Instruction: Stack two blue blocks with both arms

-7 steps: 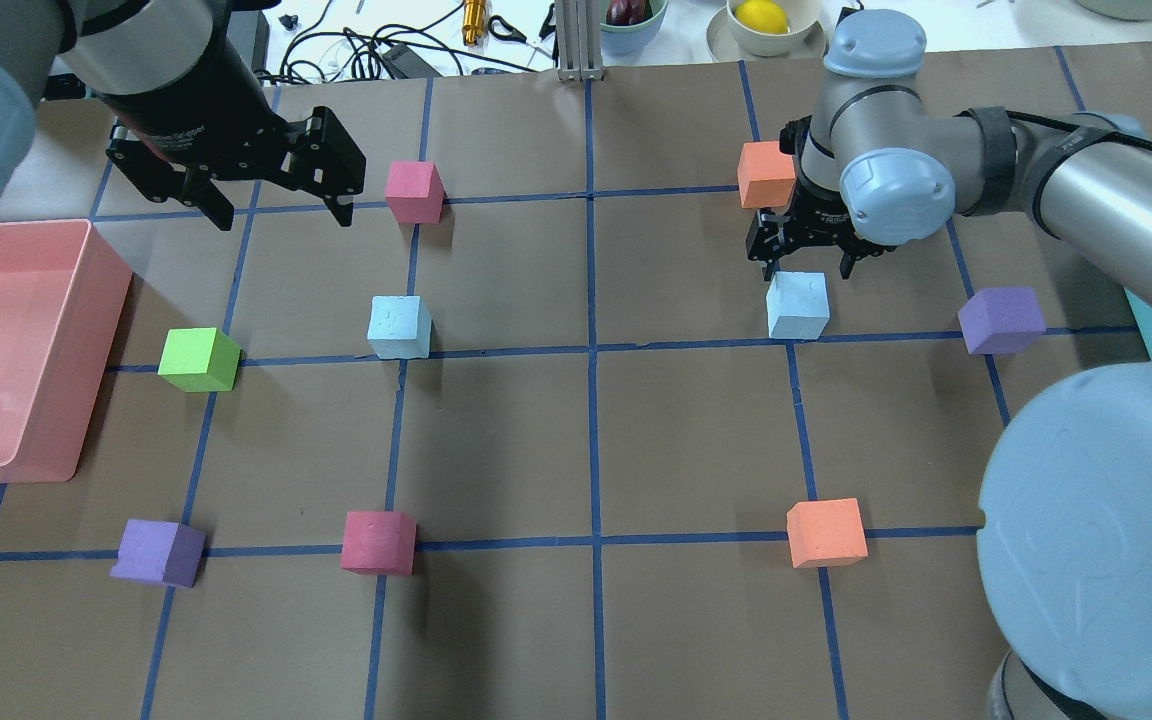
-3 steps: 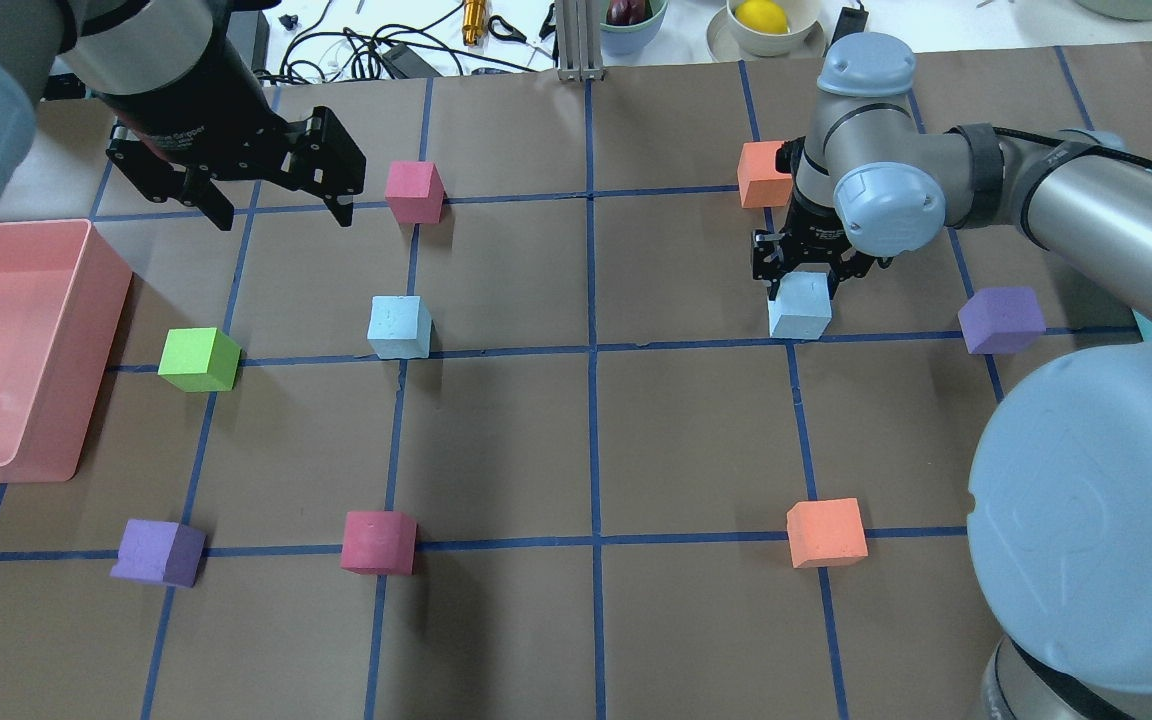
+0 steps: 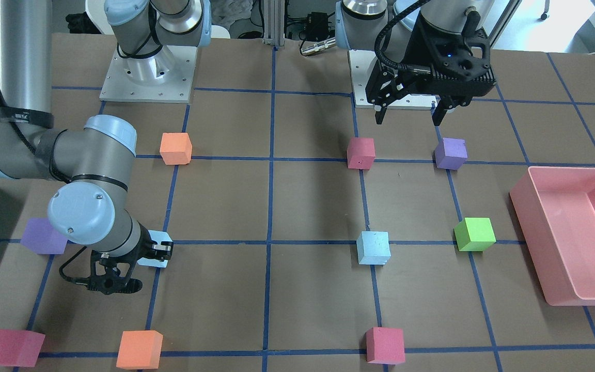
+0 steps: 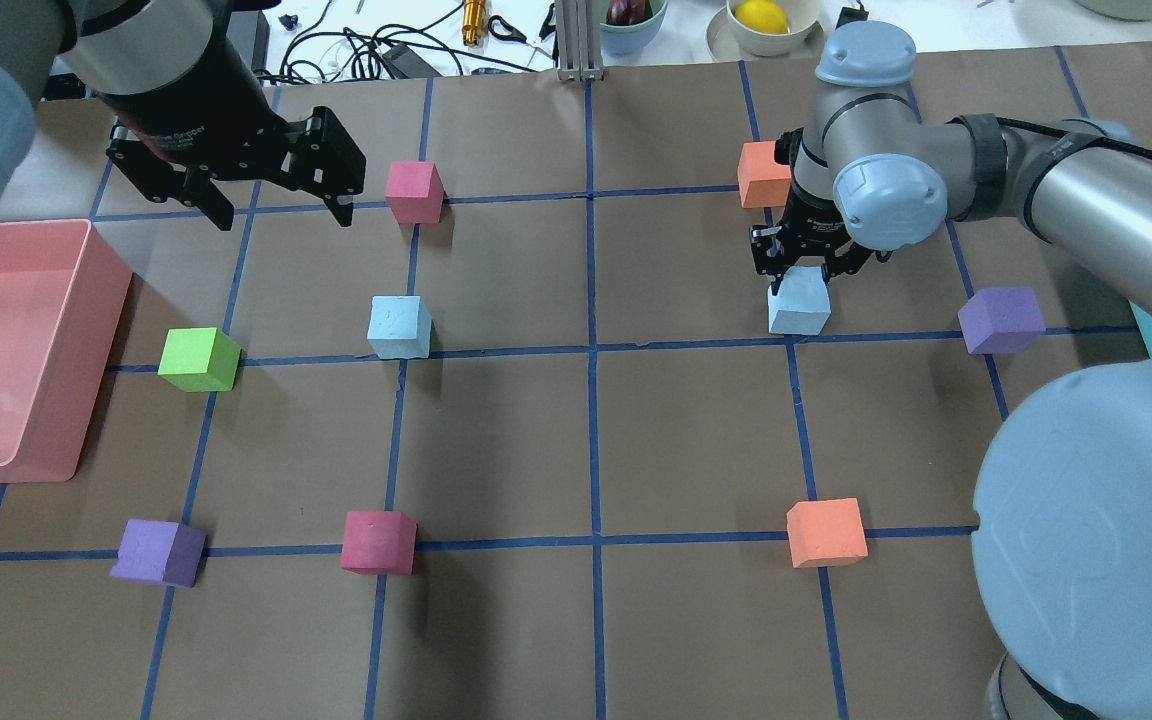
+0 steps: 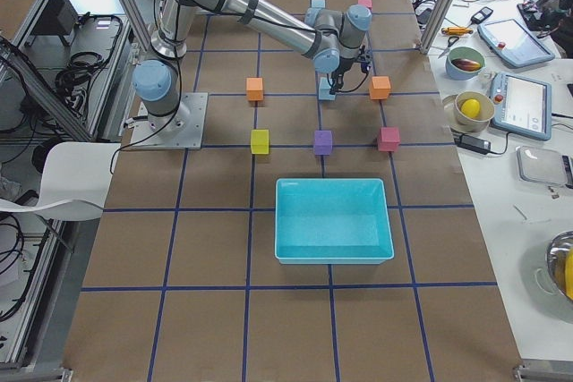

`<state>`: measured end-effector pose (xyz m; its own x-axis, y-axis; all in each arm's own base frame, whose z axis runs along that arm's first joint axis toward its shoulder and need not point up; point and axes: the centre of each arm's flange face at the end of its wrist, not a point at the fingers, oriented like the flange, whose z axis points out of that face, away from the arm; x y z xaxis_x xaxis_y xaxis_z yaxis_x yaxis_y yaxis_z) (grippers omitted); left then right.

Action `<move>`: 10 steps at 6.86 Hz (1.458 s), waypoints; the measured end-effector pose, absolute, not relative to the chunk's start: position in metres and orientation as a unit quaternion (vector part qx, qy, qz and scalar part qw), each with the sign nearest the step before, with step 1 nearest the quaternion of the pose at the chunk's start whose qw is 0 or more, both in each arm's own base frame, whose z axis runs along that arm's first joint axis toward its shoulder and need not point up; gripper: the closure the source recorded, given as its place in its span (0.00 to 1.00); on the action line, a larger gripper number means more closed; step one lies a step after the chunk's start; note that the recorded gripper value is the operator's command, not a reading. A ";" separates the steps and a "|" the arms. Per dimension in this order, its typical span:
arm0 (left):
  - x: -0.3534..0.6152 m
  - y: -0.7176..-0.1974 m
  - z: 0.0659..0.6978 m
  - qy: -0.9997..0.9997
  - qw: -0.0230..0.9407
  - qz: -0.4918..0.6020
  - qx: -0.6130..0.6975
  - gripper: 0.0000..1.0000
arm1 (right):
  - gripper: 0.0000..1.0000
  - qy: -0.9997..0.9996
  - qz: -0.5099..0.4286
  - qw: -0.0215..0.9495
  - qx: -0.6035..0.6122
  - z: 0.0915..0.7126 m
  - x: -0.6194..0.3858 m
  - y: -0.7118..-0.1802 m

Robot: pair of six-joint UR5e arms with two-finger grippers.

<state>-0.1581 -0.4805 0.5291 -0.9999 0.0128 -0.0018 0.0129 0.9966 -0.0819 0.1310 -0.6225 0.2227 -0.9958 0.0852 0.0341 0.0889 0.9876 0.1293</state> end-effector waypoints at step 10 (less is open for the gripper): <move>-0.158 -0.485 0.526 0.999 -0.002 -0.039 0.006 0.00 | 1.00 -0.996 -0.070 0.004 -0.061 0.206 0.384 -0.455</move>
<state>-0.1579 -0.4854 0.5264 -0.9999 0.0130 0.0041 0.0126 0.9968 -0.0784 0.3836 -0.4551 0.2060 -0.9925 0.1211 0.0168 0.1223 0.9826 0.1396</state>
